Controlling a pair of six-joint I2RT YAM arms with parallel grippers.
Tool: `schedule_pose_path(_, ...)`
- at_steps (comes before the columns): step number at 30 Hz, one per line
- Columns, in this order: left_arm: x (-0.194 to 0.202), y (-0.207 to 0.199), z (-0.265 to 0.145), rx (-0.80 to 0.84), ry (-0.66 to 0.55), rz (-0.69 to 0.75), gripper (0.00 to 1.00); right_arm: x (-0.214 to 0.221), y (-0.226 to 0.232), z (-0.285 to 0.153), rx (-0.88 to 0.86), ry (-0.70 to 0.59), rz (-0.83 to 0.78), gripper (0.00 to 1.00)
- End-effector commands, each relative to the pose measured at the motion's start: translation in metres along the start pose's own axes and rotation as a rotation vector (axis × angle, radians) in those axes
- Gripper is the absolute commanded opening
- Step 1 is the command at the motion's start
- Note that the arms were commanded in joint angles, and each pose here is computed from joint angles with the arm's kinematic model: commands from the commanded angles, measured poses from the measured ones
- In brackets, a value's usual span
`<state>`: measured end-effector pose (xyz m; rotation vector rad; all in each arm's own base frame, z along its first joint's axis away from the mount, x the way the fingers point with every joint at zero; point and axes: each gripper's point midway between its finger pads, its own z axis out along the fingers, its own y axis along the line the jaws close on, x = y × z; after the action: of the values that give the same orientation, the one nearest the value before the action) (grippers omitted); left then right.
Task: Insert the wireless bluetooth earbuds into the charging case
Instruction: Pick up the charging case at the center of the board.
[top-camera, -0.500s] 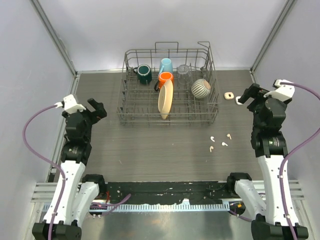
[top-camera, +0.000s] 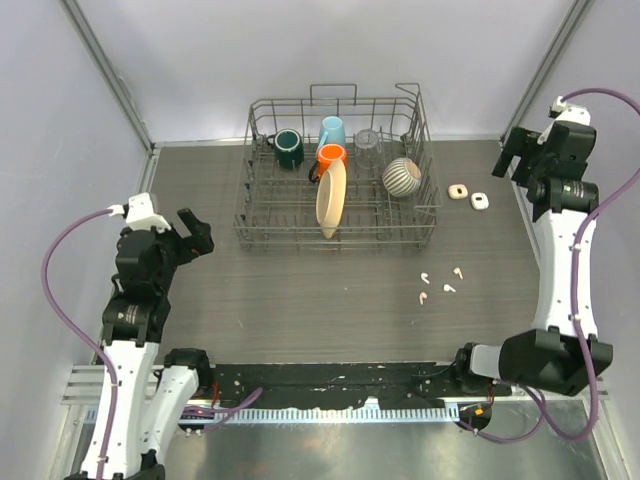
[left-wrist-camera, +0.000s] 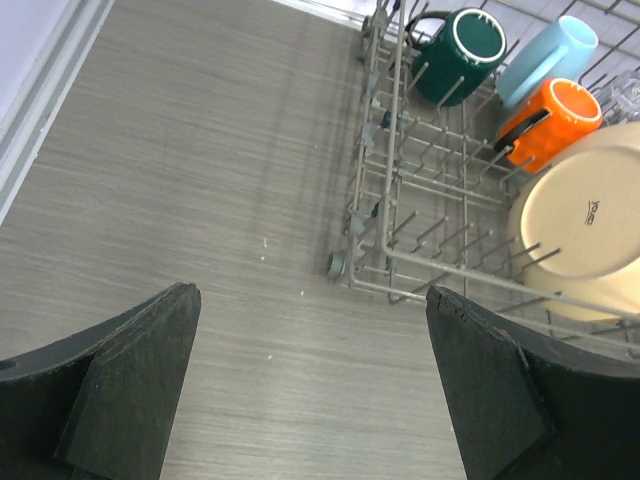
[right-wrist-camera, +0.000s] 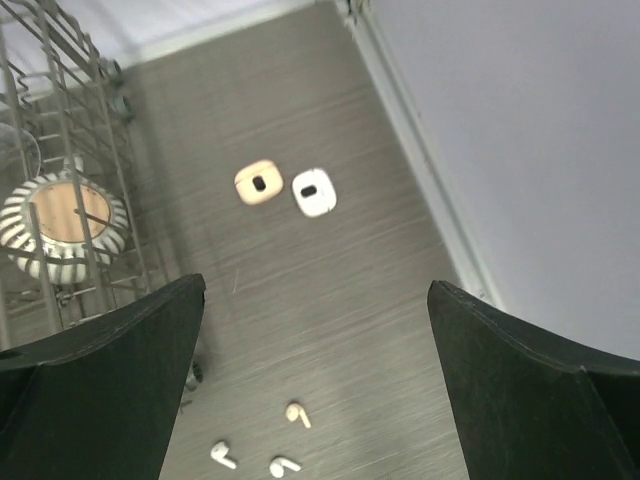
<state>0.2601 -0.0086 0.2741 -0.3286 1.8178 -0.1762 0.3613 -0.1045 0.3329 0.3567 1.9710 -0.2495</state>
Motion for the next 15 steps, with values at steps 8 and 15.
schedule_pose_path(8, 0.027, 0.014, -0.014, -0.012, 0.042, 0.078, 1.00, 0.074, -0.010, 0.091, -0.116, 0.301, 0.424, 0.81)
schedule_pose_path(15, 0.029, 0.019, -0.011, -0.034, 0.038, 0.092, 1.00, 0.104, 0.000, 0.139, -0.209, 0.328, 0.310, 0.80)
